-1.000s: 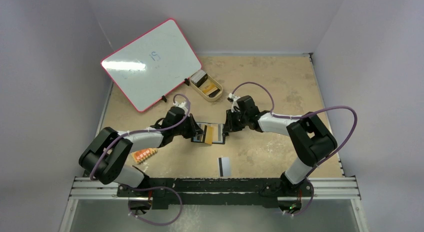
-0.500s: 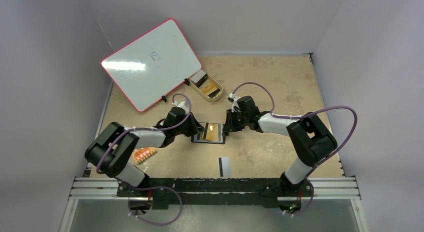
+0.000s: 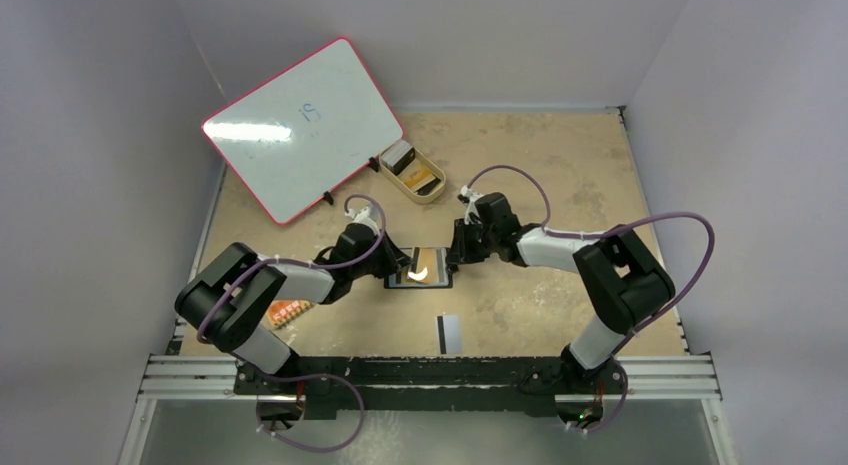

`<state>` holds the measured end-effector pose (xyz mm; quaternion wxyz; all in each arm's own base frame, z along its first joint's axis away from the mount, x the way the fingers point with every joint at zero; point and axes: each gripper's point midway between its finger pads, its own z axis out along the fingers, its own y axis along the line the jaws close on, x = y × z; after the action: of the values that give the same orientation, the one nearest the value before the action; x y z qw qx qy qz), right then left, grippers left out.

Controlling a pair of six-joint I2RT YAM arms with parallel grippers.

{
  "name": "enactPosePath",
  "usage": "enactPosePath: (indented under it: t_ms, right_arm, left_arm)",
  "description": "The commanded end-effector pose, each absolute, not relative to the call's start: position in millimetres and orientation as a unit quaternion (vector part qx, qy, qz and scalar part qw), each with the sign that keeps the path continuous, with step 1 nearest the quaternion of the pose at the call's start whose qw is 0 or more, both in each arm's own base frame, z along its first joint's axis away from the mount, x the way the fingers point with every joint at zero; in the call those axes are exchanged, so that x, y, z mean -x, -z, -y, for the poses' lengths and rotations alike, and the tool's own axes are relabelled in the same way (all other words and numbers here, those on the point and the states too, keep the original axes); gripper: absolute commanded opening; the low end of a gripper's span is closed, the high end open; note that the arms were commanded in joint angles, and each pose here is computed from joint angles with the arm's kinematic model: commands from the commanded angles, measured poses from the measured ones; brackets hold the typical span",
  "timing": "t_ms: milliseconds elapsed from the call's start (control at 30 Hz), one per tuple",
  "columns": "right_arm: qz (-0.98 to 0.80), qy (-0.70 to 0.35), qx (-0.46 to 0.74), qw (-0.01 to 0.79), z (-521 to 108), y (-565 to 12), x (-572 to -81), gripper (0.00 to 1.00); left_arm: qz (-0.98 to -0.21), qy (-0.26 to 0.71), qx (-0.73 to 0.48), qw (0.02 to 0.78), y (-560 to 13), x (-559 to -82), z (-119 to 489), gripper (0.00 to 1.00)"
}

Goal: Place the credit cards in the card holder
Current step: Insert the credit card into the card holder.

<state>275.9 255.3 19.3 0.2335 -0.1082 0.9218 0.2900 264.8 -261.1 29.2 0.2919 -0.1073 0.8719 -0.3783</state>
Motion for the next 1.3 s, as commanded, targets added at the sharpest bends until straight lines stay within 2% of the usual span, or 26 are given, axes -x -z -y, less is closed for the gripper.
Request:
enactPosePath:
  t_ms: [0, 100, 433, 1267]
  right_arm:
    - [-0.921, -0.299, 0.095, 0.233, -256.5, -23.5, -268.6, 0.22]
    - [-0.917, -0.305, 0.086, 0.243, -257.4, -33.0, -271.9, 0.22]
    - [-0.914, -0.319, 0.062, 0.244, -258.4, -31.9, -268.2, 0.19]
    - [-0.913, -0.322, 0.065, 0.24, -258.5, -30.8, -264.9, 0.16]
  left_arm:
    - [-0.862, 0.395, 0.106, 0.299, -34.2, -261.5, 274.1, 0.03]
    - [-0.861, 0.386, 0.118, 0.309, -34.1, -262.8, 270.6, 0.0]
    - [-0.85, 0.372, 0.138, 0.347, -46.6, -269.1, 261.0, 0.0]
    - [-0.879, 0.309, 0.06, 0.359, -50.2, -272.5, 256.9, 0.0]
